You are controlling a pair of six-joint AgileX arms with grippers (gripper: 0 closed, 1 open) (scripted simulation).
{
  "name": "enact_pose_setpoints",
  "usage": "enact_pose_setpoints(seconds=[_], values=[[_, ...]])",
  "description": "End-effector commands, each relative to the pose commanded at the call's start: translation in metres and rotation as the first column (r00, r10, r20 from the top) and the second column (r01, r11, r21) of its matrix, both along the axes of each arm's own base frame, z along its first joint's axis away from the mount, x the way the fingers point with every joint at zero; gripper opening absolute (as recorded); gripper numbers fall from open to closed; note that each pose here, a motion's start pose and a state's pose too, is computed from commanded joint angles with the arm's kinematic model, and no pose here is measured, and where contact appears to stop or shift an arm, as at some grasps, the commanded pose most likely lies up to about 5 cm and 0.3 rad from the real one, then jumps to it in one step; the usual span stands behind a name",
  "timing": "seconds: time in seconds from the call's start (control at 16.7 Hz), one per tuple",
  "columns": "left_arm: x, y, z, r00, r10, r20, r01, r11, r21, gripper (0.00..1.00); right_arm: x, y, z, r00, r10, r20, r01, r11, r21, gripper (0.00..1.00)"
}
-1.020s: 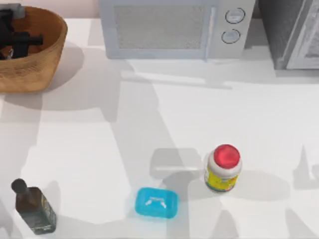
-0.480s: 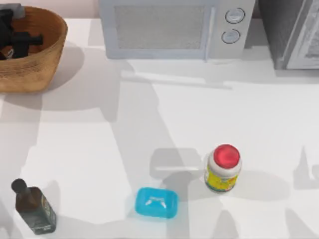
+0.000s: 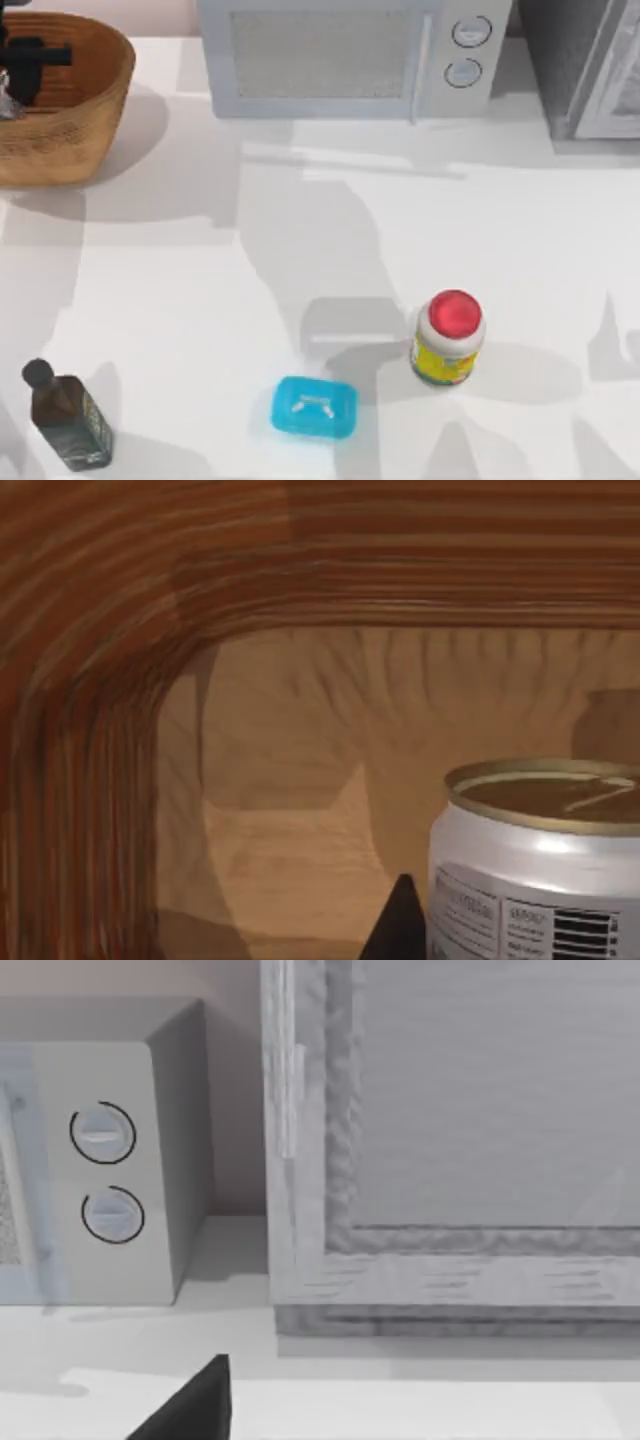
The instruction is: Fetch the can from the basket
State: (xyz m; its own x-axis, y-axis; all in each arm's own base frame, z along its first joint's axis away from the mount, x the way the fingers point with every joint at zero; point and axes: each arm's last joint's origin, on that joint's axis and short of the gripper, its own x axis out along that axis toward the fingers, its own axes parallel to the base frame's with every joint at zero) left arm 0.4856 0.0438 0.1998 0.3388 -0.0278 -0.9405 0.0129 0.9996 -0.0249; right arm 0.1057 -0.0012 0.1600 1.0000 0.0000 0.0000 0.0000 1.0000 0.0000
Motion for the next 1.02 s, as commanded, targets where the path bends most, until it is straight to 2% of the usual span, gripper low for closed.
enact_pose_setpoints(seconds=[0.3,0.6,0.78,1.02], values=[[-0.066,-0.012,0.065,0.984,0.001,0.177,-0.003,1.0,0.012,0.0,0.0,0.0,0.0,1.0,0.0,0.0,0.0,1.0,0.0,1.0],[-0.168,-0.026,0.104,0.918,-0.002,0.397,-0.008,1.0,0.023,0.0,0.0,0.0,0.0,1.0,0.0,0.0,0.0,1.0,0.0,1.0],[-0.237,-0.034,0.102,0.842,-0.004,0.539,-0.012,1.0,0.027,0.0,0.0,0.0,0.0,1.0,0.0,0.0,0.0,1.0,0.0,1.0],[-0.315,-0.04,0.072,0.7,0.0,0.714,-0.026,0.999,0.026,0.0,0.0,0.0,0.0,1.0,0.0,0.0,0.0,1.0,0.0,1.0]])
